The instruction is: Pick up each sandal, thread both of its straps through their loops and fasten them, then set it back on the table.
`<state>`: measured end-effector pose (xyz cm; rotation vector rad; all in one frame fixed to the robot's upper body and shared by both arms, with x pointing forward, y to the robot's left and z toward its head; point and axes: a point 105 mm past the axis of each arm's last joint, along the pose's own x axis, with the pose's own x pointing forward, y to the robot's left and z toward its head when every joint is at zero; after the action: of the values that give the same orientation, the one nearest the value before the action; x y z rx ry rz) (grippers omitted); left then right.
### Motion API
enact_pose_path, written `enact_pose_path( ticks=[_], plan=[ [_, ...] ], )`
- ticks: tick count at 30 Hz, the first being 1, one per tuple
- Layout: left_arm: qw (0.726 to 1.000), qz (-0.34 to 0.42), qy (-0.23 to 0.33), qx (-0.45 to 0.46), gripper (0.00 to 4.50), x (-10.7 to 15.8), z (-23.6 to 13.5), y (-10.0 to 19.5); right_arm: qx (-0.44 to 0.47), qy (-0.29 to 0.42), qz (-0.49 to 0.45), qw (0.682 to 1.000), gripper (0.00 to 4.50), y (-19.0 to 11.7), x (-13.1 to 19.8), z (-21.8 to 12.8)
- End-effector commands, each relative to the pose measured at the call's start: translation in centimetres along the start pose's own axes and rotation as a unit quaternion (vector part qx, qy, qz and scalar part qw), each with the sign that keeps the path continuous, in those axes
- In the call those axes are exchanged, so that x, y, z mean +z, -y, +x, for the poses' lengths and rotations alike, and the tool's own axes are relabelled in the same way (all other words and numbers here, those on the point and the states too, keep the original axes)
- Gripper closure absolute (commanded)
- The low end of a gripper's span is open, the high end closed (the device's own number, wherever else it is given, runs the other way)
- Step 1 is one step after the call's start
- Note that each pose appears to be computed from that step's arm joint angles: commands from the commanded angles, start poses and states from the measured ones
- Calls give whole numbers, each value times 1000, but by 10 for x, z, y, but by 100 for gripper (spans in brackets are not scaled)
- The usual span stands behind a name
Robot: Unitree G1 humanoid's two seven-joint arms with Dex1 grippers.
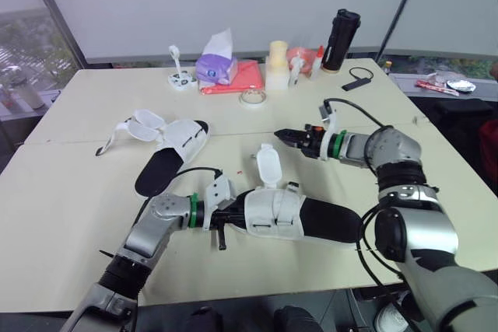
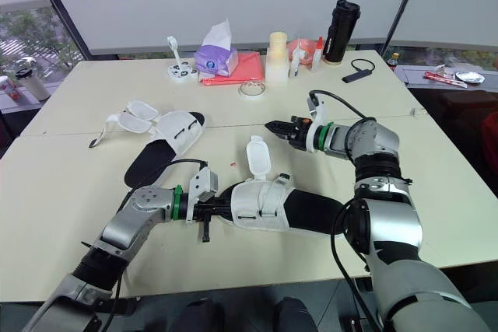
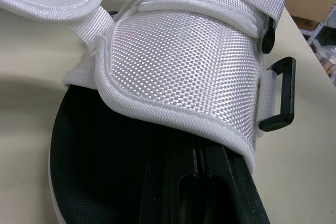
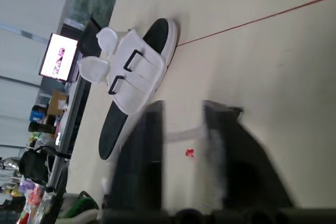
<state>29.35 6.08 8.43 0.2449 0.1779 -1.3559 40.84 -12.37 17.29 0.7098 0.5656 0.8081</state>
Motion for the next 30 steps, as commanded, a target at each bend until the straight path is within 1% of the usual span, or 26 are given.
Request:
enact_pose_path(
  ticks=[1, 6, 9, 16, 24, 28, 30],
  plan=[
    [999, -18, -34, 11, 450, -20, 0, 2, 26, -5, 1, 1000, 162, -9, -1, -7],
    [999, -20, -35, 11, 450, -21, -1, 3, 31, -24, 35, 999, 162, -4, -16, -12],
    [999, -20, -37, 11, 450, -22, -1, 3, 43, -30, 48, 997, 162, -8, -21, -9],
    [999, -16, -46, 13, 450, -25, -2, 1, 85, -20, 73, 993, 162, -27, -19, 11],
    [999, -16, -48, 21, 450, -27, -4, 1, 88, -15, 79, 993, 162, -31, -17, 29],
    [998, -18, -48, 23, 450, -28, -4, 3, 83, -26, 77, 993, 162, -29, -22, 36],
    [998, -19, -48, 26, 450, -29, -5, 3, 80, -31, 73, 994, 216, -29, -24, 40]
  ],
)
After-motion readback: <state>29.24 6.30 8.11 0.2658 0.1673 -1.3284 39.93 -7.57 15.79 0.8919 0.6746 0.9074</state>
